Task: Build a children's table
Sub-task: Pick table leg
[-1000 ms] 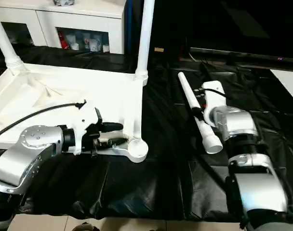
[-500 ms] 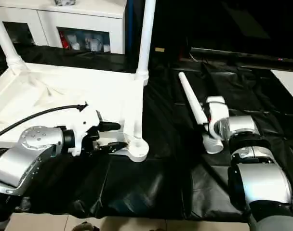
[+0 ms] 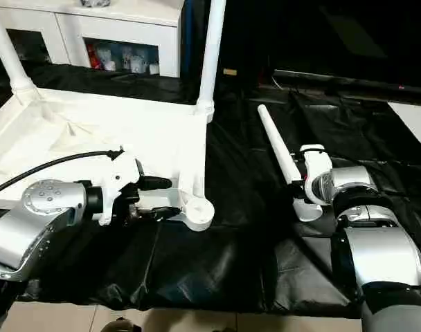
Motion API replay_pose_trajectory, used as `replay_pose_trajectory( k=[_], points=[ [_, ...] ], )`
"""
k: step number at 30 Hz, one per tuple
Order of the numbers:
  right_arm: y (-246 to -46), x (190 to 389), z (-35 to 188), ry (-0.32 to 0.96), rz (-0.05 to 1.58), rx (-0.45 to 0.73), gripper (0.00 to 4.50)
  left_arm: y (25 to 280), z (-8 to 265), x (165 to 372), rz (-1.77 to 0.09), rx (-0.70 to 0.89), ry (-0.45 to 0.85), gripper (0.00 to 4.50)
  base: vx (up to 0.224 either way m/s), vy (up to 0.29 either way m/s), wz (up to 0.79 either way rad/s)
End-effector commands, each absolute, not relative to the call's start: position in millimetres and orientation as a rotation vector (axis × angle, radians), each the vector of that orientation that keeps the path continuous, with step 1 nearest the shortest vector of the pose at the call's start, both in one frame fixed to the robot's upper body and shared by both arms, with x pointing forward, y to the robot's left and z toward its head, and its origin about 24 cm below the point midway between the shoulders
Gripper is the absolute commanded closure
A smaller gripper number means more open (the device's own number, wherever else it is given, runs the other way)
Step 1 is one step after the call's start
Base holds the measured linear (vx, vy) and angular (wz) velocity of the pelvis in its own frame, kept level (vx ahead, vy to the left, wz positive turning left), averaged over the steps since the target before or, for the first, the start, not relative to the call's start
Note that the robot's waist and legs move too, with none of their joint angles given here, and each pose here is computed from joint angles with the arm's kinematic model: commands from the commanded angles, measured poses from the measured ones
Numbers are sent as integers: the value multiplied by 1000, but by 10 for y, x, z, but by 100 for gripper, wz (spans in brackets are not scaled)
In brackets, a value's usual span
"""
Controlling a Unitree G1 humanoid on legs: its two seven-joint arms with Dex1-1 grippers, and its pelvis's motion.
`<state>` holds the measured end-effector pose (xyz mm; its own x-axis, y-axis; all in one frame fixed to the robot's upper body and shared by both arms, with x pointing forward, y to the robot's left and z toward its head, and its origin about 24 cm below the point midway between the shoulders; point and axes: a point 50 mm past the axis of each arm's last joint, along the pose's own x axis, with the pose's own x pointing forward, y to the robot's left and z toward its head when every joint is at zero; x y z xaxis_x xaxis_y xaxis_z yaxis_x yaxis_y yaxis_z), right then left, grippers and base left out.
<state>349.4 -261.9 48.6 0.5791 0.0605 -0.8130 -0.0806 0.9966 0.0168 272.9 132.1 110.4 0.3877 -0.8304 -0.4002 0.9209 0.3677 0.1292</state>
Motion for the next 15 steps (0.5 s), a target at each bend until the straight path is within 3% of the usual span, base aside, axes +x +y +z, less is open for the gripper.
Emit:
replay_pose_trajectory(
  k=[1,6,9,10,11,15],
  points=[
    [-2699,3477,503,936,43,15,261,1293,1151,2734,-1149,375,264,120,0,0,0],
    [-2664,3570,618,763,85,208,261,1257,1233,2889,-1025,355,177,120,0,0,0],
    [-2600,3641,735,581,170,368,261,1175,1283,3006,-933,275,127,120,0,0,0],
    [-2600,3641,735,581,170,368,261,1175,1283,3006,-933,275,127,120,0,0,0],
    [-2557,3662,812,452,237,451,261,1115,1321,3059,-890,212,96,120,0,0,0],
    [-2472,3623,916,271,359,529,262,1023,1400,3142,-824,126,39,120,0,0,0]
  ],
)
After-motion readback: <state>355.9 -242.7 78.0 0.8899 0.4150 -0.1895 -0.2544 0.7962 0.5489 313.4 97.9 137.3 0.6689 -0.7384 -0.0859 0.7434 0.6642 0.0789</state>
